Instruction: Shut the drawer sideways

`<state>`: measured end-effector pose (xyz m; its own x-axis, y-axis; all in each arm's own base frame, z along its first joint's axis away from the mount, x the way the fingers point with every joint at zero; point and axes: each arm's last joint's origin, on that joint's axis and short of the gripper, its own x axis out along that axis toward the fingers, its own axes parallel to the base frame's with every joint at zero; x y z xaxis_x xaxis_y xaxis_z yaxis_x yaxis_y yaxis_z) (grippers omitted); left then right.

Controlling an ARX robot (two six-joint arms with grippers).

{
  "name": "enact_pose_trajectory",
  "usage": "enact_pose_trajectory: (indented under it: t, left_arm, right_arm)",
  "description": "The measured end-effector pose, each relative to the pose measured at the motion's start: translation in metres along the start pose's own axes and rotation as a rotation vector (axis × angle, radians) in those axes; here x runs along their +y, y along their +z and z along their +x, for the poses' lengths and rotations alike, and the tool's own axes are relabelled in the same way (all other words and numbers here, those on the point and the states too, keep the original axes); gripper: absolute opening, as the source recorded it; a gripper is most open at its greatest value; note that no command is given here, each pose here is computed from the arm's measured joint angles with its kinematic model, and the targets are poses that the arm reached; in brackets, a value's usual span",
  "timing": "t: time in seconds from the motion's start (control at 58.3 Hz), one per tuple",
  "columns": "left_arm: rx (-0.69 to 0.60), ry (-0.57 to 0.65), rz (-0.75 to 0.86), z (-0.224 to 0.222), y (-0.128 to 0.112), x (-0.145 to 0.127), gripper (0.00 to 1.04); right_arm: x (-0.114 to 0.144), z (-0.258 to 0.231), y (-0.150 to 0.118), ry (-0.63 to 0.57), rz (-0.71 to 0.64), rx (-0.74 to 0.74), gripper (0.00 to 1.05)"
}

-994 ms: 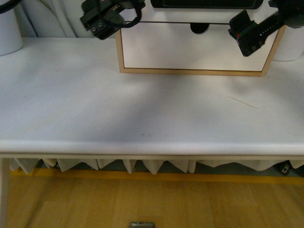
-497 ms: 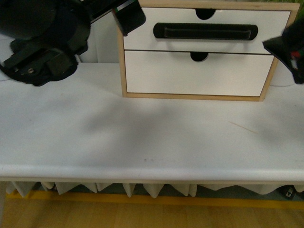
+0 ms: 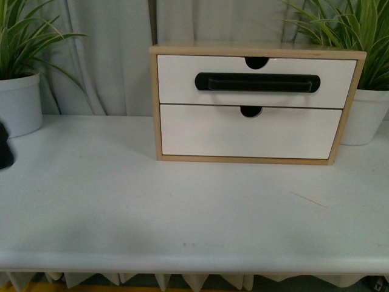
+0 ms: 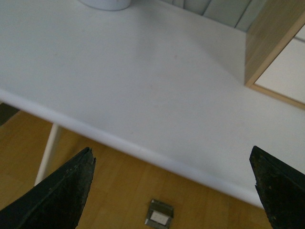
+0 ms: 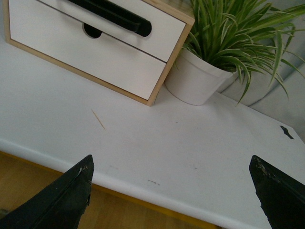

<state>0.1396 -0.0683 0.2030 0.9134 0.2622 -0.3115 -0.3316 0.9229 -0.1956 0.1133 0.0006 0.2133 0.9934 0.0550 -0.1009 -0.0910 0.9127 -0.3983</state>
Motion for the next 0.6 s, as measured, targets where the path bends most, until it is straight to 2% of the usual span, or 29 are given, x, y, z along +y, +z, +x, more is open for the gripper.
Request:
enact_pose_trajectory:
  t: [0.086, 0.326, 0.36, 0.411, 0.446, 0.514, 0.6]
  left_arm:
    - [0.016, 0.051, 0.035, -0.009, -0.017, 0.014, 0.99]
    - [0.011, 0.049, 0.019, -0.01, -0.017, 0.015, 0.99]
    - [0.012, 0.044, 0.021, -0.01, -0.017, 0.015, 0.99]
    - [-0.01, -0.086, 0.001, -0.007, -0.02, 0.017, 0.91]
    - [-0.063, -0.201, 0.003, -0.005, -0.025, 0.021, 0.84]
    - [-0.2, -0.324, 0.073, -0.006, -0.022, 0.031, 0.7]
    - [-0.271, -0.338, 0.152, -0.008, -0.015, 0.04, 0.54]
  right_arm:
    - [0.0, -0.013, -0.011, -0.047, 0.046, -0.008, 0.96]
    - [0.001, -0.014, -0.014, -0.067, 0.089, -0.011, 0.94]
    - [0.003, -0.014, -0.014, -0.098, 0.138, -0.044, 0.88]
    - [0.006, -0.014, -0.016, -0.085, 0.232, -0.072, 0.79]
    - [0.007, -0.014, -0.017, -0.077, 0.269, -0.083, 0.74]
    - [0.009, -0.013, -0.021, -0.077, 0.341, -0.082, 0.59]
    - [0.011, -0.013, -0.026, -0.075, 0.379, -0.081, 0.42]
